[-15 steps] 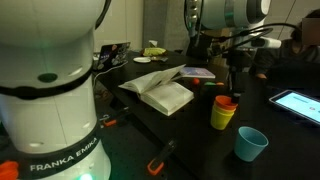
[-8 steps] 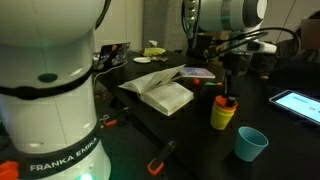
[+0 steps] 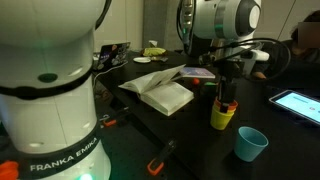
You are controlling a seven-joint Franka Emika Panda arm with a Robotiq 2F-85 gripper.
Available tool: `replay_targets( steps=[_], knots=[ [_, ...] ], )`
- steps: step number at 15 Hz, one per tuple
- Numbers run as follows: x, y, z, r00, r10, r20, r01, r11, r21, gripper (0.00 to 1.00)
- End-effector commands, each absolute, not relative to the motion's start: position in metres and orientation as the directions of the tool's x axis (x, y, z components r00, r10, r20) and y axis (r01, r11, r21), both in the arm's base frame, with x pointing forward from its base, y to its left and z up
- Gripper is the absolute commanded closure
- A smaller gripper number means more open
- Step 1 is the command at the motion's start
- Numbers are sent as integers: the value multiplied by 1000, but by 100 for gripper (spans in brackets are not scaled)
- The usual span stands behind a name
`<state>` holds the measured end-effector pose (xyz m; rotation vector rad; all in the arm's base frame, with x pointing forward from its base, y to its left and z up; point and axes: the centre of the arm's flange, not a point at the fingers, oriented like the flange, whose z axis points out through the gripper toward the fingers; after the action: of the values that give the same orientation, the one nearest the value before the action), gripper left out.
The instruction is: Unstack the four plastic cups.
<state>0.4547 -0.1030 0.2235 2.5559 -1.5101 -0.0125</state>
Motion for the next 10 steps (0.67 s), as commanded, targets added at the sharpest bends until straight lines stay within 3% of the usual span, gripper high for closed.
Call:
replay_targets(
  steps=[1,7,10],
  knots=[
    [454,-100,223,496,-862,101,-867,-486,114,37],
    [457,-98,228,512,-851,117,-859,-503,100,85],
    [460,-97,229,516,-847,127,-856,-508,92,98]
  ],
)
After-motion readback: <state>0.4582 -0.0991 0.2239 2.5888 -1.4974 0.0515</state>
